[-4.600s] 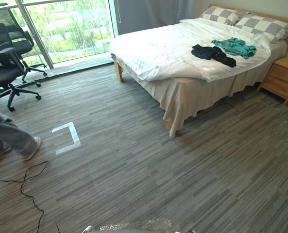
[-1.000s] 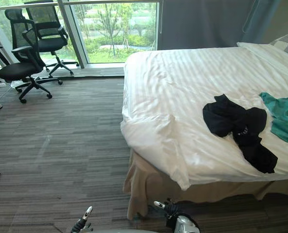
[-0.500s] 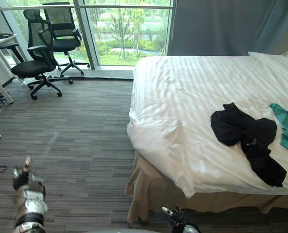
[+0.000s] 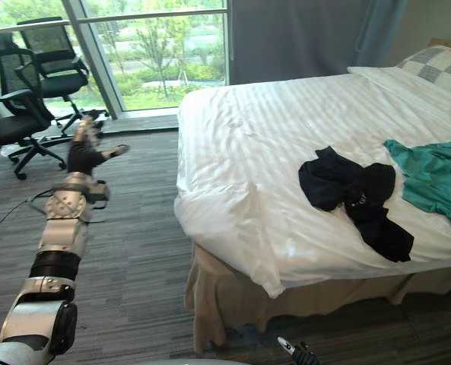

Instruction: Tidy the bed and pick cloth on bed and put in laundry

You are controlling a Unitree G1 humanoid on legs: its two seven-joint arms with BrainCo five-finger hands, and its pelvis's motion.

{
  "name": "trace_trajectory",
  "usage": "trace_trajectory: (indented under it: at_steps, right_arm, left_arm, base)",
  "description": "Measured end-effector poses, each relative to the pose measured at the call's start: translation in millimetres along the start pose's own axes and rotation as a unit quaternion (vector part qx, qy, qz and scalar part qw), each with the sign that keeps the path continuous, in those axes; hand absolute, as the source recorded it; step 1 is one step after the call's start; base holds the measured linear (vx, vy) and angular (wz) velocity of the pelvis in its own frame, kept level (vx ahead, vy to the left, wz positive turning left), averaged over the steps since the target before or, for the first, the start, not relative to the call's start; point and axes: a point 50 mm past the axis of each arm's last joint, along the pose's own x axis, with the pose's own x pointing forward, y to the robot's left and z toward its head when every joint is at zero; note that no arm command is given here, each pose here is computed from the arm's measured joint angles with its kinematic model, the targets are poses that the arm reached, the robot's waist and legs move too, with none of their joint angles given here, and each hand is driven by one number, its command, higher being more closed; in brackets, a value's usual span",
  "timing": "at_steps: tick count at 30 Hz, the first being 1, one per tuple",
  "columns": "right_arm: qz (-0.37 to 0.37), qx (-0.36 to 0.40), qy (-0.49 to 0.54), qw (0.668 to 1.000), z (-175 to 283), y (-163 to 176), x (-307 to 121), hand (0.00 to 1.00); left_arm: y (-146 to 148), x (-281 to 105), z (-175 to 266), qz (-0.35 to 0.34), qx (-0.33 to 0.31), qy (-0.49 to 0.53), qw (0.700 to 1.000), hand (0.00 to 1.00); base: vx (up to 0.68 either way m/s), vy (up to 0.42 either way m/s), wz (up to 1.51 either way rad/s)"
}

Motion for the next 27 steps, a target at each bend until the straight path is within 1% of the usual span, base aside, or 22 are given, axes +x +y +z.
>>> trace_trajectory:
  at_steps: [2, 6, 8, 11, 12, 13, 14, 15, 16, 17, 18, 21, 23, 27]
  right_arm:
    - [-0.009, 0.018, 0.000, 1.000, -2.0, -4.3, -1.1, 0.00]
    - [-0.033, 0.035, 0.015, 0.999, -13.6, -18.4, -6.7, 0.00]
    - [-0.055, 0.037, 0.029, 0.997, -26.2, -33.5, -14.1, 0.00]
    - [-0.058, 0.036, 0.035, 0.997, -31.5, -39.5, -17.6, 0.00]
    - [-0.055, 0.029, 0.038, 0.997, -31.2, -37.9, -17.0, 0.00]
    - [-0.052, 0.025, 0.037, 0.998, -30.1, -36.7, -16.3, 0.00]
    - [-0.047, 0.020, 0.035, 0.998, -28.0, -34.4, -15.1, 0.00]
    - [-0.032, 0.009, 0.029, 0.999, -21.8, -26.4, -11.3, 0.00]
    - [-0.023, 0.001, 0.025, 0.999, -18.3, -21.9, -9.4, 0.00]
    - [-0.014, -0.006, 0.021, 1.000, -14.9, -18.7, -8.0, 0.00]
    - [0.010, -0.031, 0.008, 0.999, -5.6, -10.2, -4.9, 0.00]
    - [0.029, -0.050, -0.009, 0.998, 5.3, -1.2, -1.5, 0.00]
    - [0.046, -0.071, -0.026, 0.996, 15.5, 5.1, 1.0, 0.00]
    - [0.077, -0.099, -0.057, 0.990, 27.7, 15.1, 1.6, 0.00]
  left_arm:
    - [-19.1, 6.9, -1.5, -0.040, 0.031, 0.021, 0.998, 0.00]
    - [-35.0, 8.8, -18.6, -0.072, 0.055, 0.092, 0.992, 0.00]
    - [-46.0, 5.8, -32.8, -0.096, 0.065, 0.144, 0.983, 0.00]
    - [-46.8, -3.7, -55.6, -0.103, 0.091, 0.215, 0.967, 0.00]
    - [-45.8, -9.5, -66.7, -0.107, 0.120, 0.249, 0.955, 0.00]
    - [-45.5, -12.0, -71.1, -0.108, 0.131, 0.263, 0.950, 0.00]
    - [-45.1, -15.8, -77.4, -0.105, 0.146, 0.284, 0.942, 0.00]
    - [-39.6, -21.3, -86.1, -0.081, 0.166, 0.317, 0.930, 0.00]
    - [-36.3, -23.3, -88.9, -0.069, 0.172, 0.327, 0.927, 0.00]
    - [-33.2, -24.7, -90.9, -0.057, 0.174, 0.336, 0.924, 1.00]
    - [-26.6, -26.6, -93.3, -0.030, 0.187, 0.349, 0.918, 1.00]
    - [-13.5, -17.5, -84.2, 0.022, 0.199, 0.335, 0.921, 1.00]
    - [-5.8, -10.5, -77.0, 0.036, 0.219, 0.324, 0.920, 1.00]
    - [-6.9, -14.0, -79.4, 0.035, 0.236, 0.322, 0.916, 1.00]
  base:
    - [-0.02, -0.046, -0.19]
    - [-0.05, -0.037, -0.21]
    - [-0.07, -0.028, -0.20]
    - [-0.10, -0.009, -0.17]
    - [-0.11, -0.001, -0.27]
    - [-0.13, 0.001, -0.29]
    - [-0.14, -0.003, -0.24]
    - [-0.13, -0.007, -0.27]
    - [-0.12, -0.015, -0.28]
    - [-0.11, -0.023, -0.25]
    - [-0.10, -0.027, -0.15]
    - [-0.03, -0.027, 0.01]
    - [0.00, 0.000, 0.00]
    - [-0.01, -0.018, 0.00]
